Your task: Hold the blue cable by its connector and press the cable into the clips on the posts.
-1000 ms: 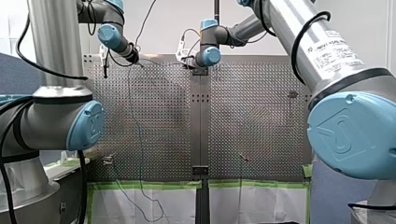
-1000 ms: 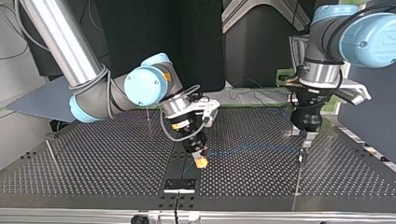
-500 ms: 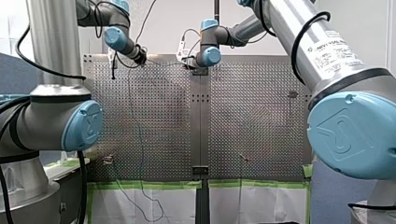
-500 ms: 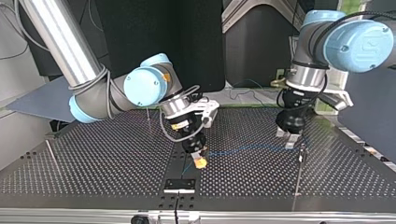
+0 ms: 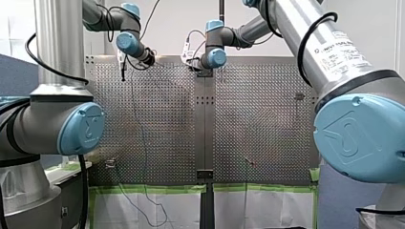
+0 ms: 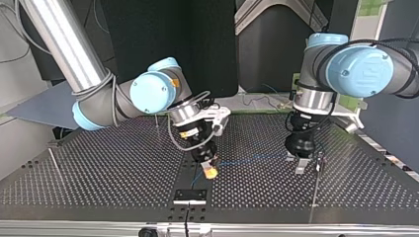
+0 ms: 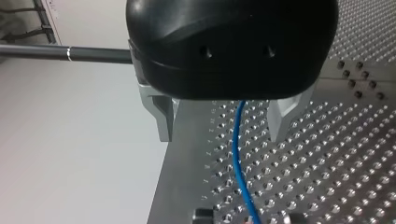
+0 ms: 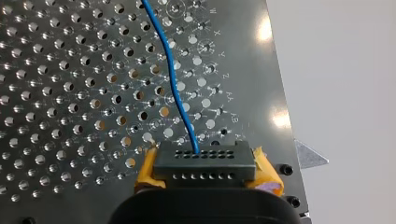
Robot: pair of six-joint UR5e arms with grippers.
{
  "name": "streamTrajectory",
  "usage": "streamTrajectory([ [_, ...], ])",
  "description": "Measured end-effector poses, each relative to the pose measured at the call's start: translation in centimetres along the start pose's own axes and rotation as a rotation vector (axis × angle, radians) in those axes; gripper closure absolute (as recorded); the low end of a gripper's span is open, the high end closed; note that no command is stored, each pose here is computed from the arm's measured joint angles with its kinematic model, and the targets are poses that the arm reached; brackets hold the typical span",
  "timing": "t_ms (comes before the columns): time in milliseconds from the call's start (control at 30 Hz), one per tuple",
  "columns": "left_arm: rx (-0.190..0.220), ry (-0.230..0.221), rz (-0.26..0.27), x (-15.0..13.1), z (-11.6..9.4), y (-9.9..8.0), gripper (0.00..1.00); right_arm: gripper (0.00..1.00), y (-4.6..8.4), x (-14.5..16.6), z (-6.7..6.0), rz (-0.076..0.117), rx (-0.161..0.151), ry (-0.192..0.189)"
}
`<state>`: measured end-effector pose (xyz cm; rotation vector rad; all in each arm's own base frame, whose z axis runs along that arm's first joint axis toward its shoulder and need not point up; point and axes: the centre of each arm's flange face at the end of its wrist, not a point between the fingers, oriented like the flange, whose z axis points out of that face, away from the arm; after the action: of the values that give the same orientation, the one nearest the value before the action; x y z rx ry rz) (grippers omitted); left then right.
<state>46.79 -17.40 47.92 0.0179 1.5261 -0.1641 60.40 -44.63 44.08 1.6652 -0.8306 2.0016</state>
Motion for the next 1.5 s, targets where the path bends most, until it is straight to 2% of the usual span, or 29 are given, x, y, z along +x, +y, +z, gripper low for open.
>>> streamTrajectory([
  [333, -0.062, -0.004, 0.005, 0.8, 3.0, 0.4, 0.00, 1.00, 0.5, 0.1, 0.1, -0.002, -0.007, 0.001],
  [433, -0.075, -0.005, 0.002, 0.9, 3.1, 0.6, 0.00, 1.00, 0.6, 0.1, 0.1, -0.003, -0.009, 0.001],
  [700, -0.077, -0.002, 0.002, 0.9, 3.1, 0.5, 0.00, 1.00, 0.6, 0.1, 0.1, -0.004, -0.009, 0.000],
  [733, -0.076, -0.002, 0.003, 0.9, 3.1, 0.5, 0.04, 1.00, 0.7, 0.0, 0.1, -0.004, -0.009, 0.000],
  [767, -0.076, -0.001, 0.004, 0.9, 3.1, 0.5, 0.22, 1.00, 0.7, 0.0, 0.1, -0.004, -0.009, 0.000],
  [800, -0.076, 0.000, 0.005, 0.9, 3.0, 0.4, 0.22, 1.00, 0.7, 0.0, 0.1, -0.004, -0.009, 0.000],
  [833, -0.078, 0.001, 0.008, 0.9, 3.0, 0.4, 0.43, 1.00, 0.7, 0.0, 0.1, -0.004, -0.009, 0.000],
  [867, -0.081, 0.002, 0.011, 0.9, 3.0, 0.3, 0.73, 1.00, 0.7, 0.0, 0.1, -0.004, -0.009, 0.000],
  [900, -0.085, 0.004, 0.015, 0.9, 2.9, 0.3, 0.73, 1.00, 0.7, 0.0, 0.1, -0.004, -0.009, -0.001],
  [933, -0.091, 0.006, 0.020, 1.0, 2.9, 0.3, 0.96, 1.00, 0.6, 0.0, 0.1, -0.004, -0.009, -0.001],
  [967, -0.096, 0.009, 0.025, 1.0, 2.8, 0.3, 1.00, 1.00, 0.6, 0.0, 0.1, -0.004, -0.009, -0.001],
  [1133, -0.121, 0.024, 0.038, 1.3, 2.5, 0.2, 1.00, 1.00, 0.5, 0.0, 0.0, -0.004, -0.007, -0.002],
  [1500, -0.121, 0.035, 0.025, 2.2, 2.1, -0.3, 1.00, 1.00, 0.2, -0.2, -0.1, -0.004, -0.005, -0.010],
])
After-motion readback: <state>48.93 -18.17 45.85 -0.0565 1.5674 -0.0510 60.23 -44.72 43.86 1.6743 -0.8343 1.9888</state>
